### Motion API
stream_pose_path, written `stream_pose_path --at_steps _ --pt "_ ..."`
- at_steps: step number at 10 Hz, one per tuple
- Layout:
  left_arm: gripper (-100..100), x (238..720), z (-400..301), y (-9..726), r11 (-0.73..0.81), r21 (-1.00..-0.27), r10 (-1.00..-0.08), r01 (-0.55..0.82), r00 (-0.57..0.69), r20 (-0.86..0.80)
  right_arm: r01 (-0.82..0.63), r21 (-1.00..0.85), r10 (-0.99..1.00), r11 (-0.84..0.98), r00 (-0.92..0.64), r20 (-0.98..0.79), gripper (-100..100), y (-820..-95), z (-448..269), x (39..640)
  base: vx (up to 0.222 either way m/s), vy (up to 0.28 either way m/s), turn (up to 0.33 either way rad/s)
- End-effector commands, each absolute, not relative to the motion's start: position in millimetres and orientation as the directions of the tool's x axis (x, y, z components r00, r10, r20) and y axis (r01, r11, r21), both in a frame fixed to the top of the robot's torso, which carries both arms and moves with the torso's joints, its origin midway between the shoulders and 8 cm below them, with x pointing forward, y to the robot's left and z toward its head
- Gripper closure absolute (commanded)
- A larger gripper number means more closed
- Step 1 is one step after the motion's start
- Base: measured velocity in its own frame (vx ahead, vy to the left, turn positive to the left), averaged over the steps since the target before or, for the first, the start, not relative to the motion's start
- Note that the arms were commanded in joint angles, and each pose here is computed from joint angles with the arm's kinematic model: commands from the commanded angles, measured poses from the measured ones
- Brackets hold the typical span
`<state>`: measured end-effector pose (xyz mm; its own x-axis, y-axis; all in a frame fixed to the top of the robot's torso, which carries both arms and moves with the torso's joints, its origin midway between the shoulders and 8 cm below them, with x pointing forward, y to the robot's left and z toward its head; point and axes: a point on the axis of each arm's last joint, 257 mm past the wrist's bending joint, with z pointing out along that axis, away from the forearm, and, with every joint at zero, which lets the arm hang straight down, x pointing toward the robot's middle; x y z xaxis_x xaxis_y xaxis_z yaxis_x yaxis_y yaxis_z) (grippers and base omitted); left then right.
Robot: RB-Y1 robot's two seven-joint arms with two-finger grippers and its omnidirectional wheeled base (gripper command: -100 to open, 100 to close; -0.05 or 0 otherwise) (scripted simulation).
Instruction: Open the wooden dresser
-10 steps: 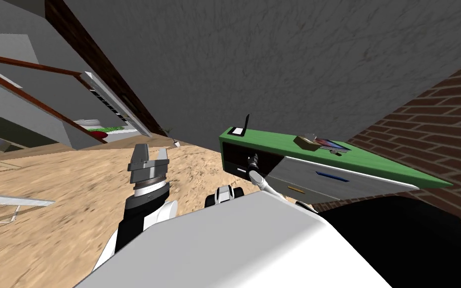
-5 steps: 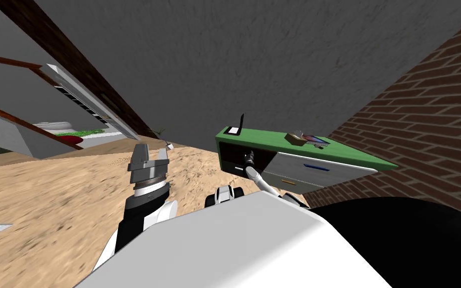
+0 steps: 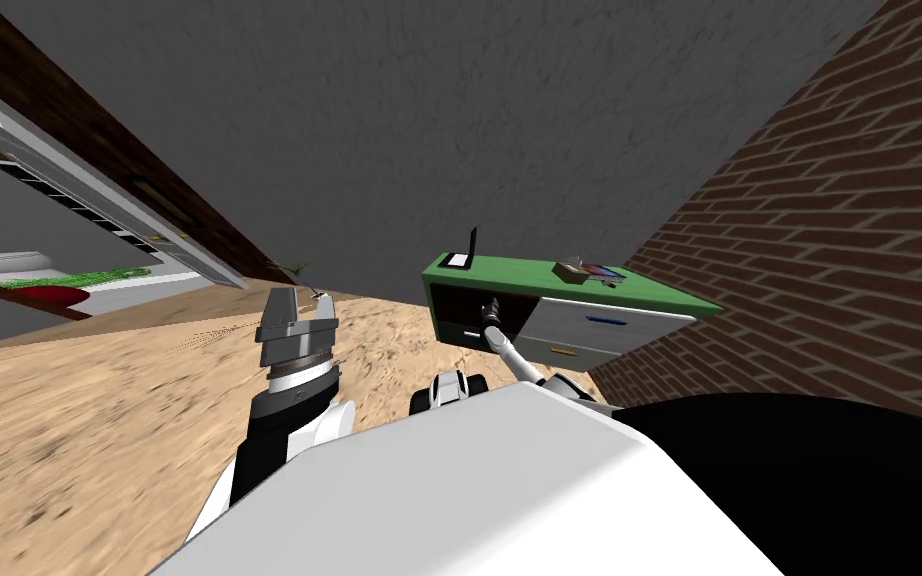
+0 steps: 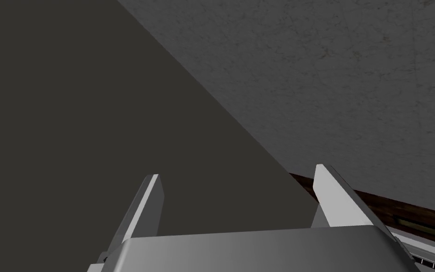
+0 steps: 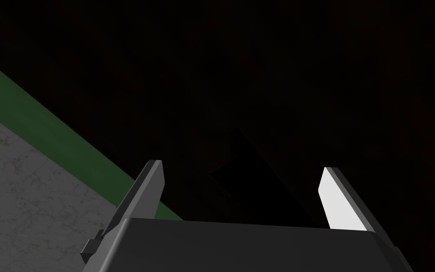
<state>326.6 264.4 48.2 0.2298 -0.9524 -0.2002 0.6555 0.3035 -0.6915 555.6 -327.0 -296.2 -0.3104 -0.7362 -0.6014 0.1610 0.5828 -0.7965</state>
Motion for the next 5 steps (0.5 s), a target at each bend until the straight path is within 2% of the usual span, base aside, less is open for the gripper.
stream_pose_path --at_steps 1,2,3,5 --pt "0 327 48 264 0.303 -0.691 -0.952 0.656 0.230 -0.200 0.119 -0.789 -0.741 0.602 -0.285 -0.608 -100 -302 -300 574 -0.031 0.011 -0.288" --pt "0 327 48 264 0.304 -0.692 -0.952 0.655 0.230 -0.200 0.096 -0.796 -0.749 0.598 -0.286 -0.598 -100 -299 -305 581 -0.033 0.010 -0.149" --pt "0 327 48 264 0.303 -0.691 -0.952 0.656 0.230 -0.200 0.091 -0.798 -0.750 0.596 -0.293 -0.594 -100 -300 -309 580 -0.016 0.002 0.040" --pt "0 327 48 264 0.304 -0.692 -0.952 0.655 0.230 -0.200 0.038 -0.792 -0.758 0.610 -0.266 -0.596 -100 -273 -312 598 -0.032 0.002 -0.208"
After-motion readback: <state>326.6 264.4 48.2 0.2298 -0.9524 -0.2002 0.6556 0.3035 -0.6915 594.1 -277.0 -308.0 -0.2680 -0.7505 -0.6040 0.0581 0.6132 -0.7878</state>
